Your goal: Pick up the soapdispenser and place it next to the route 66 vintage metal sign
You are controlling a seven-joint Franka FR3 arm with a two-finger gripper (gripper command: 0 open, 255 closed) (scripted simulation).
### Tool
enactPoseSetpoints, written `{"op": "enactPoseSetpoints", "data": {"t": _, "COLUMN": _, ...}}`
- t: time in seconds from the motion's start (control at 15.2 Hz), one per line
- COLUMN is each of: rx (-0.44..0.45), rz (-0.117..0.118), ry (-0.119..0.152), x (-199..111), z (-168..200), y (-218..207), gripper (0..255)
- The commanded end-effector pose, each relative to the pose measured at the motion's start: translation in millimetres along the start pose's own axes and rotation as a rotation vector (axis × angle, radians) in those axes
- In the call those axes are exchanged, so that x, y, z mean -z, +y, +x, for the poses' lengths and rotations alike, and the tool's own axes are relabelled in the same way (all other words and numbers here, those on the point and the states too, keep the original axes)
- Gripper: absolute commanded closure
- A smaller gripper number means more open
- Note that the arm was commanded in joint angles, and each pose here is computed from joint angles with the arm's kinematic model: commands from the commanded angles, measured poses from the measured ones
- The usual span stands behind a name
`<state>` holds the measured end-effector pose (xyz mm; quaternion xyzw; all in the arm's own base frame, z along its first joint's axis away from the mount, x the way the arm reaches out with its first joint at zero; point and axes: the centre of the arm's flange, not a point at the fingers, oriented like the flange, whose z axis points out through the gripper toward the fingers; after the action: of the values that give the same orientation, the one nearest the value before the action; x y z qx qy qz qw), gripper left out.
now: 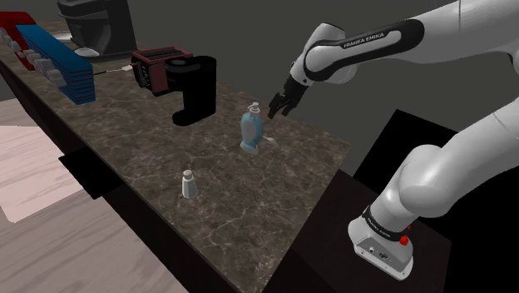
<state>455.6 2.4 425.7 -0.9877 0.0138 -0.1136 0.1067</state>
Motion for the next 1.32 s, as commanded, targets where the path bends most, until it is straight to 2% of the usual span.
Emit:
{"op": "enactPoseSetpoints", "data": {"t": 0.0, "rx": 0.006, "rz": 0.016, "ry": 0.029, "x": -19, "z": 16, "y": 0, "gripper": 0}}
{"op": "enactPoseSetpoints", "data": {"t": 0.2, "rx": 0.015, "rz": 0.038, "ry": 0.063, "x": -43, "z": 36, "y": 2, "gripper": 0}}
{"op": "enactPoseSetpoints", "data": {"t": 0.73, "rx": 0.015, "rz": 0.038, "ry": 0.063, "x": -83, "z": 39, "y": 1, "gripper": 0}}
{"op": "enactPoseSetpoints", "data": {"t": 1.19, "rx": 0.015, "rz": 0.038, "ry": 0.063, "x": -83, "z": 39, "y": 1, "gripper": 0}}
{"op": "enactPoseSetpoints", "data": {"t": 1.25, "rx": 0.015, "rz": 0.038, "ry": 0.063, "x": -83, "z": 39, "y": 1, "gripper": 255}}
